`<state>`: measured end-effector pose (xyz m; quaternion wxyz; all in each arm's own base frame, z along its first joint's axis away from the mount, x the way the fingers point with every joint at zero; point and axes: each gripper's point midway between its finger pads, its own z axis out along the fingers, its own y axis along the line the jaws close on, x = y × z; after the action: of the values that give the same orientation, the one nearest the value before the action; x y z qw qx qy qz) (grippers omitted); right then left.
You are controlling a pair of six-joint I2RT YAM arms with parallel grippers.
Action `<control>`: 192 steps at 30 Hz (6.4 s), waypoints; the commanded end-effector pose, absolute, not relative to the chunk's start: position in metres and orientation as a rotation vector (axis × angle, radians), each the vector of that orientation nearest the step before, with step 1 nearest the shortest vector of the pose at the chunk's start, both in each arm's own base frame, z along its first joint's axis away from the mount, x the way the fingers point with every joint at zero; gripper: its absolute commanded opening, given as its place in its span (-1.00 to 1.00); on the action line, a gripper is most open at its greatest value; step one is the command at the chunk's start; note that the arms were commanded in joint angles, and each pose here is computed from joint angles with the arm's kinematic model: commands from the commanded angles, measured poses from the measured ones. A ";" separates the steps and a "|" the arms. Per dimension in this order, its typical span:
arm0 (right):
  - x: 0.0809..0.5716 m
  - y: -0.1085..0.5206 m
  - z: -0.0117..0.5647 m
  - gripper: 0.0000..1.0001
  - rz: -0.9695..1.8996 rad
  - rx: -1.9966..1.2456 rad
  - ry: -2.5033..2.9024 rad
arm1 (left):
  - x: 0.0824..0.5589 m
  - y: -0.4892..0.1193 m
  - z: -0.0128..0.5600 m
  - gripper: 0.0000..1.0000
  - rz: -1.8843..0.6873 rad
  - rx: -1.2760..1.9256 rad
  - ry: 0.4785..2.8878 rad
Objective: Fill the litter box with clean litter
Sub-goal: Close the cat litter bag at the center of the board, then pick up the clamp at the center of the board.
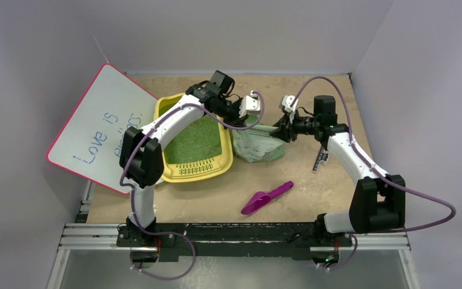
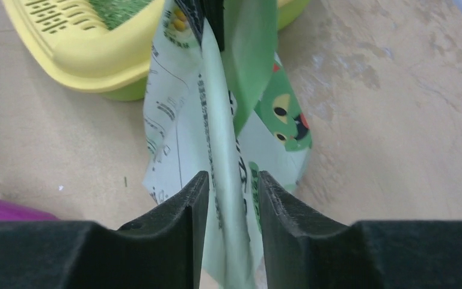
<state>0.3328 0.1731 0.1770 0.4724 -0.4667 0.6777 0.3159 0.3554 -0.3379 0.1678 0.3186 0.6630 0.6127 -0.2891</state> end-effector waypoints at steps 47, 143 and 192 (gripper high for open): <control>0.317 -0.077 0.071 0.30 0.236 1.135 2.290 | 0.372 -0.337 0.168 -0.72 -0.749 1.631 1.694; 0.296 0.130 0.352 -1.00 0.884 -0.328 1.679 | 0.339 -0.410 0.404 0.64 -1.582 0.467 1.340; 0.299 0.169 0.364 -0.06 0.517 -0.318 1.706 | 0.358 -0.438 0.366 -1.00 -1.312 0.323 1.649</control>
<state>0.3108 0.1625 0.3176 0.5719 -0.1420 0.7872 0.1818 0.3647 -0.4378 0.3241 0.4569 0.1183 0.7155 -0.5151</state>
